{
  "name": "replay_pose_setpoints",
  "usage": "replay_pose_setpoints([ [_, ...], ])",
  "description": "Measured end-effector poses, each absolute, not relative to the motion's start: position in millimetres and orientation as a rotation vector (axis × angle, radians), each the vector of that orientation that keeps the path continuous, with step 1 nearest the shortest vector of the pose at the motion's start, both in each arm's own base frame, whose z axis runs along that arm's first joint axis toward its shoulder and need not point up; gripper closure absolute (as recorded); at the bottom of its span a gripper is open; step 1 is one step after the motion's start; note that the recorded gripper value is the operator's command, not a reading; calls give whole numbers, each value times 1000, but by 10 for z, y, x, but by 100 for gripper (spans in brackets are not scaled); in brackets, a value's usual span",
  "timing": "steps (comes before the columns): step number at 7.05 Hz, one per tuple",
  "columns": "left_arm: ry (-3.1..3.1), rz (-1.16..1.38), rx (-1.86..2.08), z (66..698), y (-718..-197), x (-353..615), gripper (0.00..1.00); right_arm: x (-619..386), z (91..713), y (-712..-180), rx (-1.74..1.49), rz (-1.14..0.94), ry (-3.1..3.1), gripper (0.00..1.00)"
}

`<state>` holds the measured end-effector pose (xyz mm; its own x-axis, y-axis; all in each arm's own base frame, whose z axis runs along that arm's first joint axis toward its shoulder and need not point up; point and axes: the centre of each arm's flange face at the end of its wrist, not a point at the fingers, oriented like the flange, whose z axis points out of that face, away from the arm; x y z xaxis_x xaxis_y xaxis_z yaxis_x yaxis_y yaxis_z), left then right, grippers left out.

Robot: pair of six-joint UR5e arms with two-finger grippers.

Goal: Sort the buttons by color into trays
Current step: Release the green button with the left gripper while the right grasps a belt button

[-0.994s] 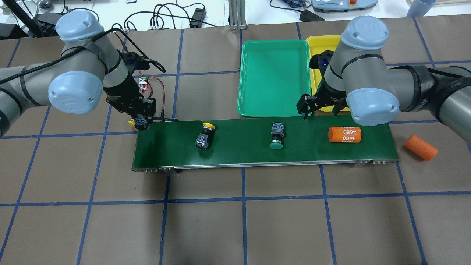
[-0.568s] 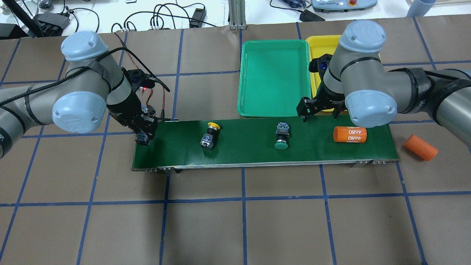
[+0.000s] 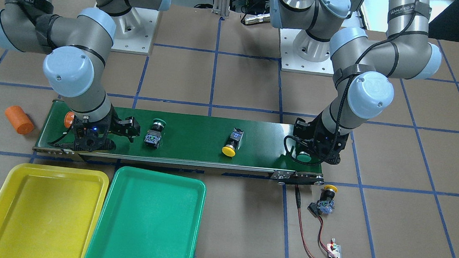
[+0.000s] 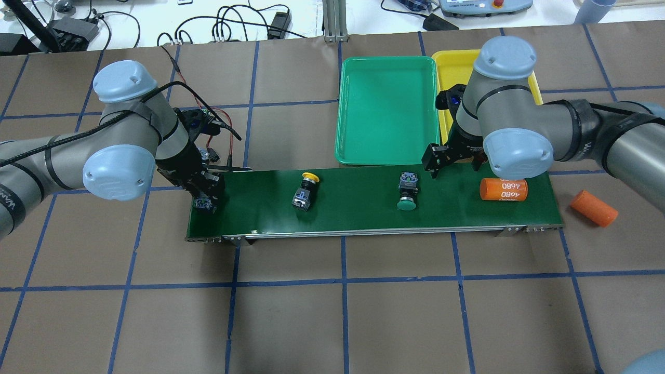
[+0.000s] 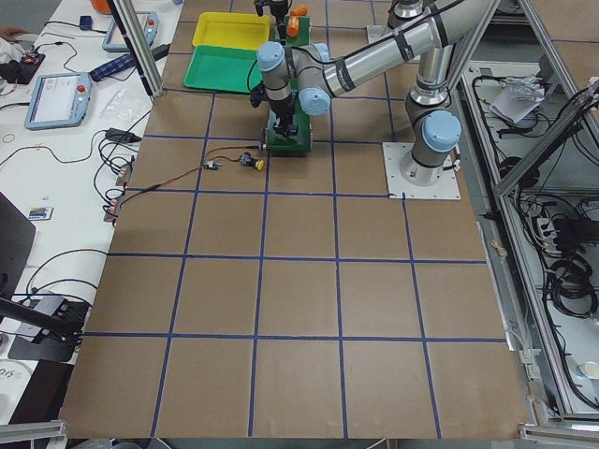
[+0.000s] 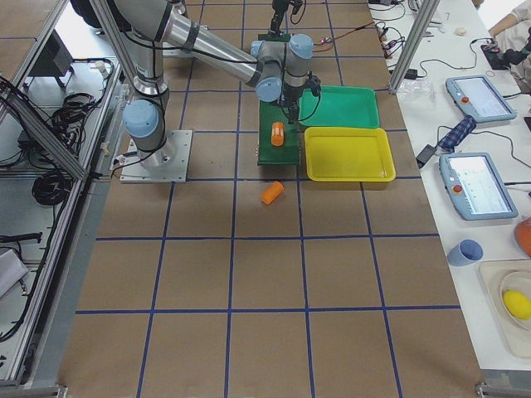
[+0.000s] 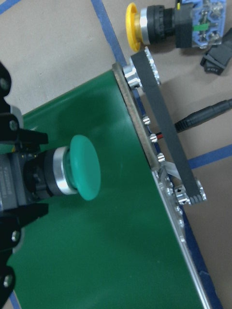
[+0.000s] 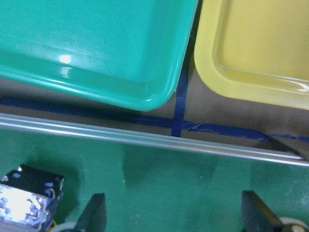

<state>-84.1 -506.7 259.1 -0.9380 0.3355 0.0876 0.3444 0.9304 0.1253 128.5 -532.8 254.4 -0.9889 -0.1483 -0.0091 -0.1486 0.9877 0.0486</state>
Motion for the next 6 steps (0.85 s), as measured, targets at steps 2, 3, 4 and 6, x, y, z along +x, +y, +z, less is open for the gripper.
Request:
replay_pose_setpoints([
  [2, -3029, -205, -522, 2656, -5064, -844, 0, 1286, 2595, -5322, -175, 60, 3127, 0],
  [3, -3038, -177, -512, 2733, -5107, -834, 0, 1302, 2672, -5302, -119, 39, 3131, 0],
  [4, -3058, -139, -504, 2845, -5212, -767, 0, 1315, 2740, -5274, -89, 22, 3132, 0],
  [6, -3110, -90, -491, 3053, -5525, -398, 0, 1433, 2766, -5221, -91, 16, 3138, 0],
])
